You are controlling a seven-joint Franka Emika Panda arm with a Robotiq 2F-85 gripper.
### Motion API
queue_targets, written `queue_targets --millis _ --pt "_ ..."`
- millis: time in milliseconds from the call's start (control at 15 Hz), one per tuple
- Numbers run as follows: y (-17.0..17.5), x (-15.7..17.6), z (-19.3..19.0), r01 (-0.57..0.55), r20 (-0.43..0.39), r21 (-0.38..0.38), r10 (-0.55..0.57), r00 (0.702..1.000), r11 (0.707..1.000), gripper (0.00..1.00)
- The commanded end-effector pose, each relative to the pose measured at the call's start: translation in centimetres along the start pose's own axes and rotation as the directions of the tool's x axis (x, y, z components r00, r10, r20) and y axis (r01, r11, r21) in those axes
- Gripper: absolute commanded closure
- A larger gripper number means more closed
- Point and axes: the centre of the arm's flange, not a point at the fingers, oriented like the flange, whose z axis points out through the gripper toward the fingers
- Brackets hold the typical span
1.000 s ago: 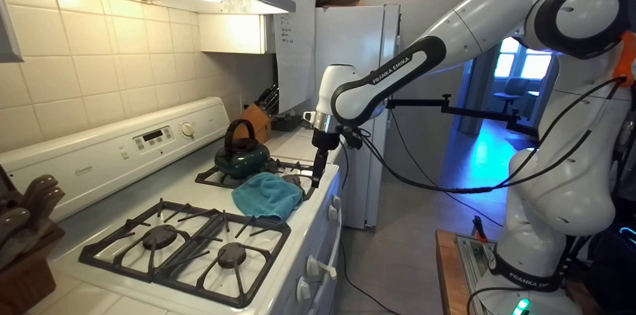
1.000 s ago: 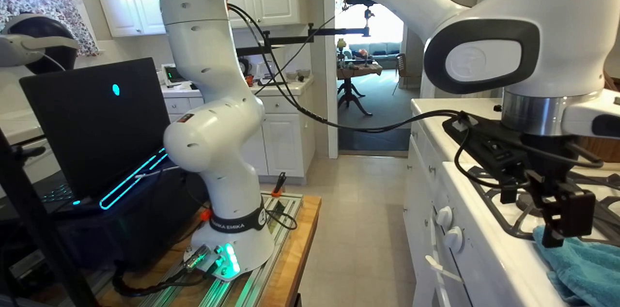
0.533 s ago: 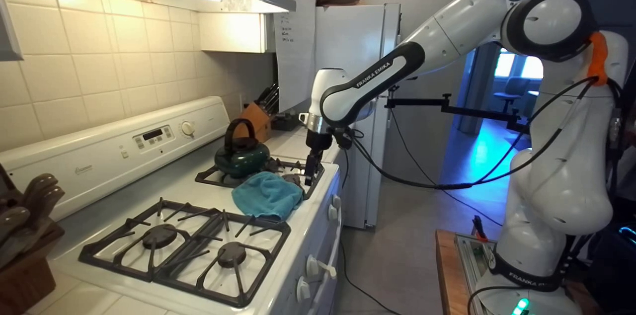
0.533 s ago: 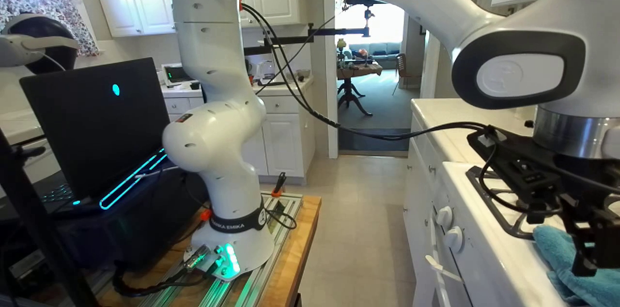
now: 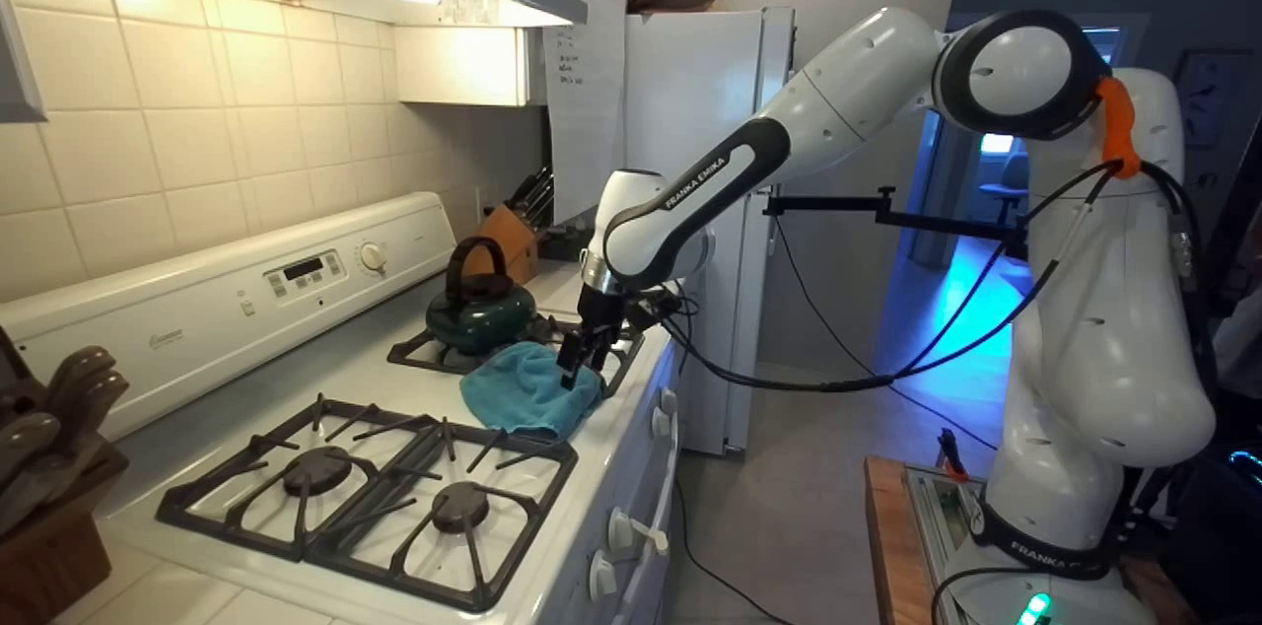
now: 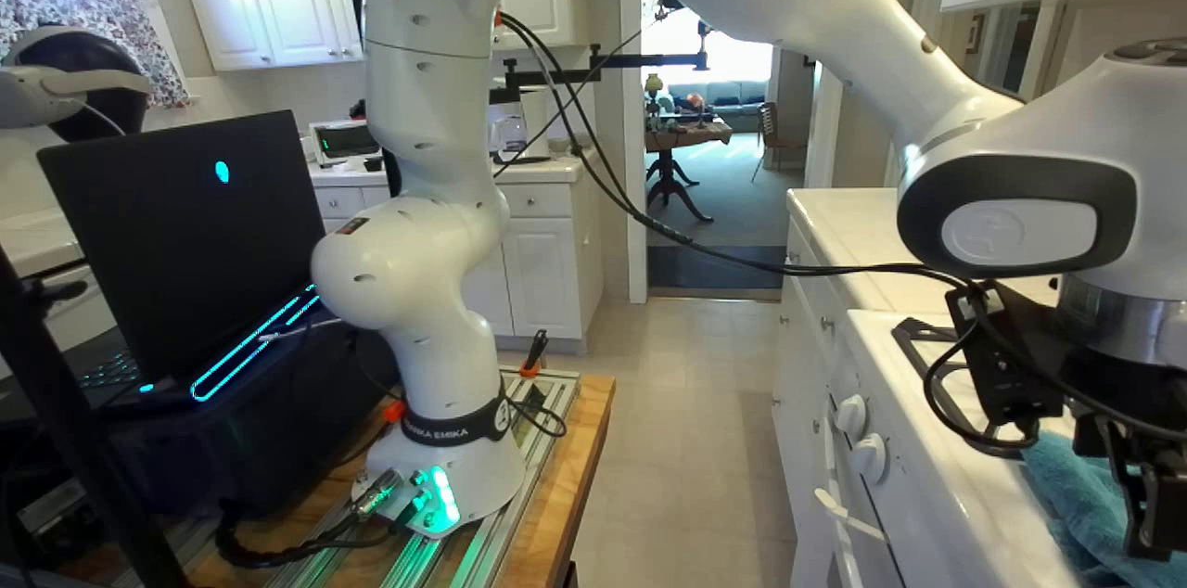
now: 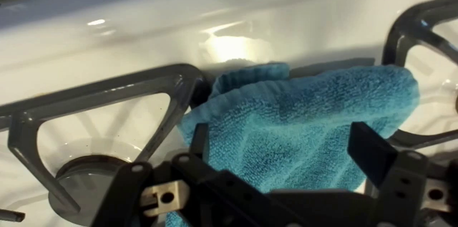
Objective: Use the towel to wipe the stove
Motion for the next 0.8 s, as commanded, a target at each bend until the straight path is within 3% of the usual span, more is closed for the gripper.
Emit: queue_targets --millis 0,533,600,733 --pt "-1.1 1.8 1.2 -0.082 -0.059 0.035 0.084 0.995 0.996 0.00" --pt "-0.8 2.0 3.7 -0.207 0.035 -0.043 0.209 0.977 0.977 0.00" --pt "-0.7 2.0 4.0 -0.210 0.042 -0.052 0.212 0.976 0.976 0.20" --pt "-0.8 2.2 4.3 -0.211 0.049 -0.061 0.214 0.976 0.976 0.34"
